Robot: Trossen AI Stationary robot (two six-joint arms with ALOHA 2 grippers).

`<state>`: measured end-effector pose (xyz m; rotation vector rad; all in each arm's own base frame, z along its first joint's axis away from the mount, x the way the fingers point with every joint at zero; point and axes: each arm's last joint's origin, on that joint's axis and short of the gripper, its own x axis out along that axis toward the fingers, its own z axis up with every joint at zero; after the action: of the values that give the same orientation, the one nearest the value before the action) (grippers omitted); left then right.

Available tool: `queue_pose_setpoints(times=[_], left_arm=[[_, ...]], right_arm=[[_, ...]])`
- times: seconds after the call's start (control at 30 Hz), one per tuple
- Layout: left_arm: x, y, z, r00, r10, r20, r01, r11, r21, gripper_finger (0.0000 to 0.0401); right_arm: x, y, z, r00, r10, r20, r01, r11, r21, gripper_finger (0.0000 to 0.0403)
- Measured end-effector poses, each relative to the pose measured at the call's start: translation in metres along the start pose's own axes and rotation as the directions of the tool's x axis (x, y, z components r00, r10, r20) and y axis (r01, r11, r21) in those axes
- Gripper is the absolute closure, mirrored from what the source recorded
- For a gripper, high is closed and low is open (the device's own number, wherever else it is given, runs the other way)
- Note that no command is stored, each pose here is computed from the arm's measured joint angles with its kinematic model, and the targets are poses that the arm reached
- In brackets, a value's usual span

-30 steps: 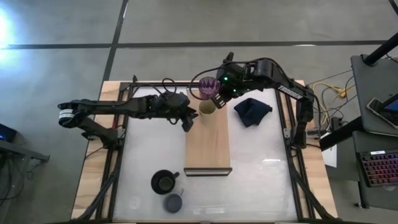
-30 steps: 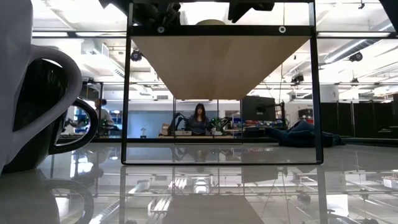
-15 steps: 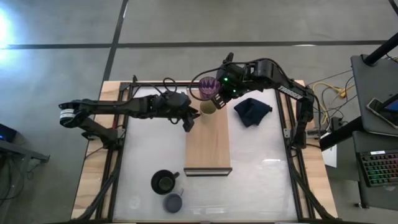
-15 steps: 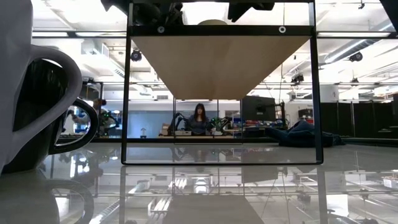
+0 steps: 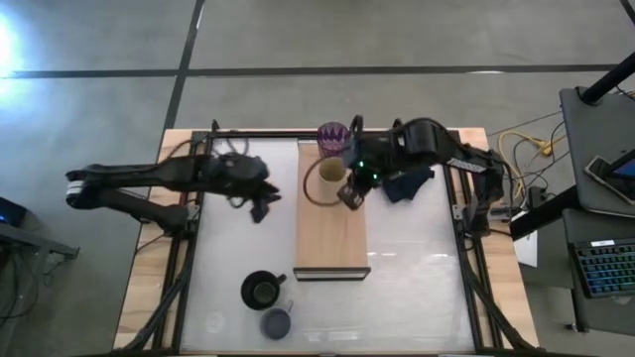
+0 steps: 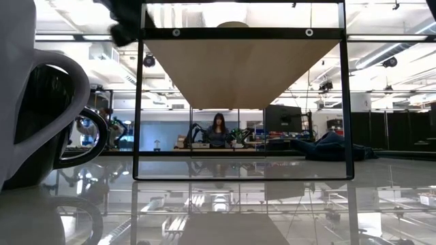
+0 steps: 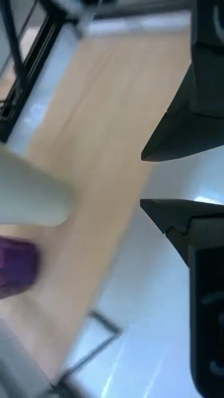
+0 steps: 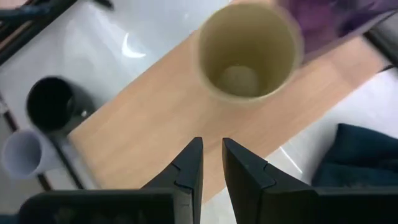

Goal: Stack small to large cups/mugs on shelf
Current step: Put the light blue mug on the shelf

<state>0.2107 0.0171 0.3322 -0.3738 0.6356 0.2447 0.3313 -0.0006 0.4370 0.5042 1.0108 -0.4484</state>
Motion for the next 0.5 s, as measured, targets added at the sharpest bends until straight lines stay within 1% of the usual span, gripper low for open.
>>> queue_pose_setpoints(times=[0.1, 0.17, 0.27, 0.37, 0.5], left_arm=[[-0.013, 0.002, -0.018, 0.993, -0.104, -0.054, 0.101, 0.994, -0.050, 0.0308], [-0.015, 0.005, -0.027, 0.989, -0.129, -0.066, 0.126, 0.991, -0.055, 0.0308], [-0.021, 0.007, -0.035, 0.986, -0.153, -0.059, 0.149, 0.986, -0.069, 0.0308], [-0.028, 0.004, -0.042, 0.972, -0.226, -0.068, 0.222, 0.973, -0.065, 0.0308], [-0.039, -0.003, -0.050, 0.955, -0.289, -0.063, 0.287, 0.957, -0.044, 0.0308]], right_arm=[[-0.002, 0.014, -0.010, 1.000, 0.024, -0.012, -0.024, 0.999, -0.041, 0.0348], [-0.004, 0.021, -0.016, 0.999, 0.036, -0.018, -0.036, 0.999, -0.038, 0.0348], [-0.006, 0.031, -0.025, 0.998, 0.053, -0.027, -0.053, 0.998, 0.016, 0.0348], [-0.009, 0.043, -0.037, 0.996, 0.074, -0.039, -0.070, 0.994, 0.084, 0.0348], [-0.009, 0.064, -0.056, 0.993, 0.097, -0.066, -0.085, 0.984, 0.157, 0.0348]])
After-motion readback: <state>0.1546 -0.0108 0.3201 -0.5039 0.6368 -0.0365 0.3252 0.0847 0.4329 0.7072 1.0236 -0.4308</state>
